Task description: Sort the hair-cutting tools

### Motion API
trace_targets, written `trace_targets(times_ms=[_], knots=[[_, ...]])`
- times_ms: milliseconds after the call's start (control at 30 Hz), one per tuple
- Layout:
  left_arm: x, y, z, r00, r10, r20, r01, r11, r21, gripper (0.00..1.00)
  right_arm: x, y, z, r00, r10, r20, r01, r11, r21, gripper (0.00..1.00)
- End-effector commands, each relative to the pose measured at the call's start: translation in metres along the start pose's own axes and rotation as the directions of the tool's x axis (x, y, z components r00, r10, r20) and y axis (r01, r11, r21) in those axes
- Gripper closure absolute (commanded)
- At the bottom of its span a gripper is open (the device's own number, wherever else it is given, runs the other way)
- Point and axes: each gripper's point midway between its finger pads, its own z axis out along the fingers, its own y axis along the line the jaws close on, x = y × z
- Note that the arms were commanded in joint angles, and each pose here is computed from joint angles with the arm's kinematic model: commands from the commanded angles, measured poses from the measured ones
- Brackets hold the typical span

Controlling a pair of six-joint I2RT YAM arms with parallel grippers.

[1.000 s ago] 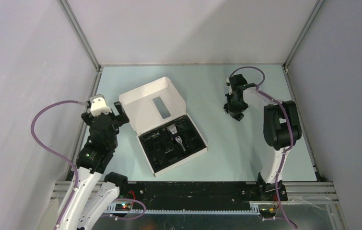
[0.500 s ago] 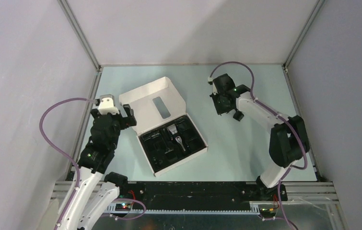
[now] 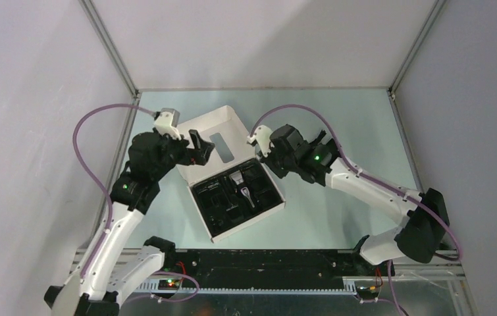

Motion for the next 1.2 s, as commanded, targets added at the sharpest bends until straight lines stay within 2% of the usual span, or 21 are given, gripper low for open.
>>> trace_targets(times_ms=[0,167,333,433,733,1000,1167], knots=[[-0.008,-0.053,-0.003,0.993,-0.081,-0.089,0.101,0.963,0.248,0.02,-0.038,0.013,-0.017,0.974,-0.146,0.171,0.142,0.989,0.036,1.0],[0.004,-0.092,-0.001,0.962,-0.11,-0.249,0.209,0.886,0.415,0.08,-0.048,0.023,-0.023,0.948,-0.257,0.187,0.241,0.965,0.106,1.0],[0.023,-0.111,0.0,0.935,-0.078,-0.347,0.244,0.849,0.468,0.14,-0.057,0.04,-0.032,0.923,-0.316,0.219,0.298,0.948,0.11,1.0],[0.032,-0.12,-0.001,0.913,-0.072,-0.401,0.28,0.825,0.491,0.22,-0.061,0.045,-0.038,0.913,-0.331,0.24,0.312,0.943,0.113,1.0],[0.038,-0.134,-0.001,0.897,-0.07,-0.436,0.32,0.785,0.531,0.46,-0.067,0.056,-0.045,0.895,-0.359,0.265,0.339,0.933,0.119,1.0],[0.038,-0.139,0.0,0.892,-0.088,-0.444,0.344,0.77,0.537,0.52,-0.066,0.06,-0.045,0.894,-0.363,0.264,0.345,0.932,0.111,1.0],[0.036,-0.142,-0.001,0.893,-0.086,-0.441,0.344,0.762,0.548,0.6,-0.067,0.06,-0.045,0.891,-0.365,0.269,0.347,0.931,0.115,1.0]])
